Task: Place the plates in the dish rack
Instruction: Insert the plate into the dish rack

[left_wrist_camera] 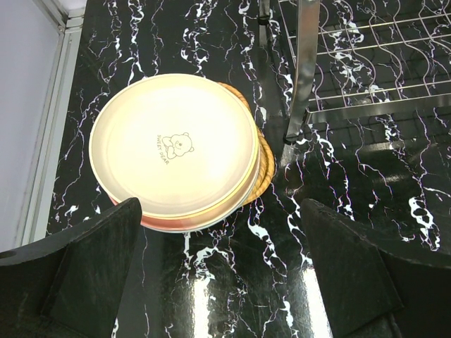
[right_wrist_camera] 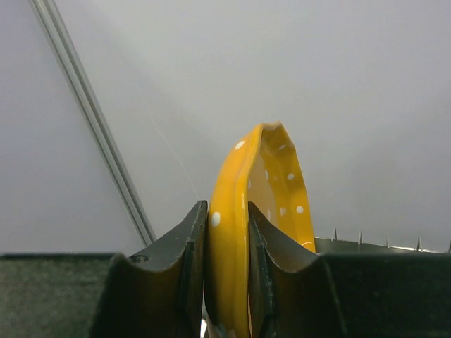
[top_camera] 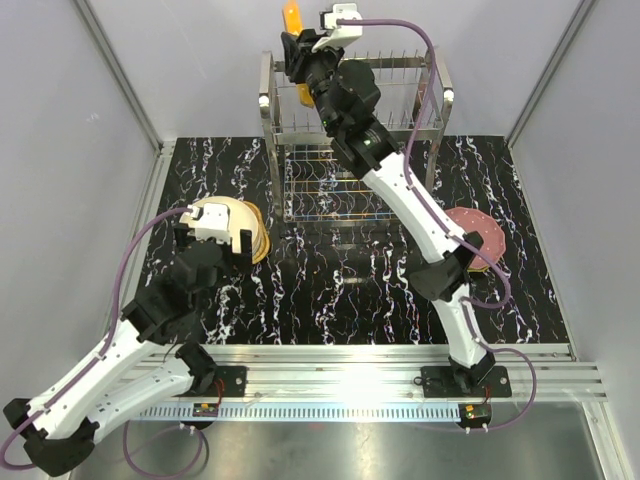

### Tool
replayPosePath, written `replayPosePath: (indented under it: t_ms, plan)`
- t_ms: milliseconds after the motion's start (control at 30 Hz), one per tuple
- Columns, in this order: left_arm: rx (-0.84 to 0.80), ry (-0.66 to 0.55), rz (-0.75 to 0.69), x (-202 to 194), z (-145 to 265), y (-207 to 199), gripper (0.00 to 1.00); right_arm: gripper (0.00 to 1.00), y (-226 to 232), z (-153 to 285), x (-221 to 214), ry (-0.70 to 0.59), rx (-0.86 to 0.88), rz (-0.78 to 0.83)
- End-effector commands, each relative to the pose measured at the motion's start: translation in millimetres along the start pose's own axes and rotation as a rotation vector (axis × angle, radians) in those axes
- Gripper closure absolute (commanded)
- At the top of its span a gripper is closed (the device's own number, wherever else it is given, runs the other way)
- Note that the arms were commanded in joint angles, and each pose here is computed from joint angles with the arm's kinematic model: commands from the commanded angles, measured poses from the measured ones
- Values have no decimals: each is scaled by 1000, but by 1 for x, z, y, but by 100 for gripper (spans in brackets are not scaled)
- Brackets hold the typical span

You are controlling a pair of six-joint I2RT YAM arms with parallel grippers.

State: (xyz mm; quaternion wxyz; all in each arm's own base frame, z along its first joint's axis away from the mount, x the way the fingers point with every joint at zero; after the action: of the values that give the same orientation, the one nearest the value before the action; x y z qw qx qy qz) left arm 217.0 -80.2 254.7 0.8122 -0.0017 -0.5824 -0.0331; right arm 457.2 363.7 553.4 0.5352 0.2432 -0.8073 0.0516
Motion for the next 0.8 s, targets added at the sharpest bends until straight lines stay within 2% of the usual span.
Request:
replayPosePath:
  t_ms: [0, 367, 767]
  plan:
    - [-7, -34, 21, 7, -4, -4, 1, 100, 6, 4, 99, -337, 55, -78]
    - [-9, -11, 1, 2, -9, -8, 1, 100, 1, -12, 67, -397, 15, -118]
    - [-3, -9, -2, 2, -10, -8, 1, 100, -12, -14, 56, -410, -76, -140]
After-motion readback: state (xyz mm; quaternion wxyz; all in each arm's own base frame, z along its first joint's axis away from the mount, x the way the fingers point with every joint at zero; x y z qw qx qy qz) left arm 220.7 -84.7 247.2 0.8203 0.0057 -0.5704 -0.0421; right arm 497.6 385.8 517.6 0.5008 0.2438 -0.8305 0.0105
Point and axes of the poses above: each gripper's point midway between its finger pads, its own z axis back along the fingers, its own y axis along the line the jaws close on, x = y × z, the point moved 2 cm from there along z, back along the fingers, and after that the axes turned 3 degrees about z, right-handed, at the moved point
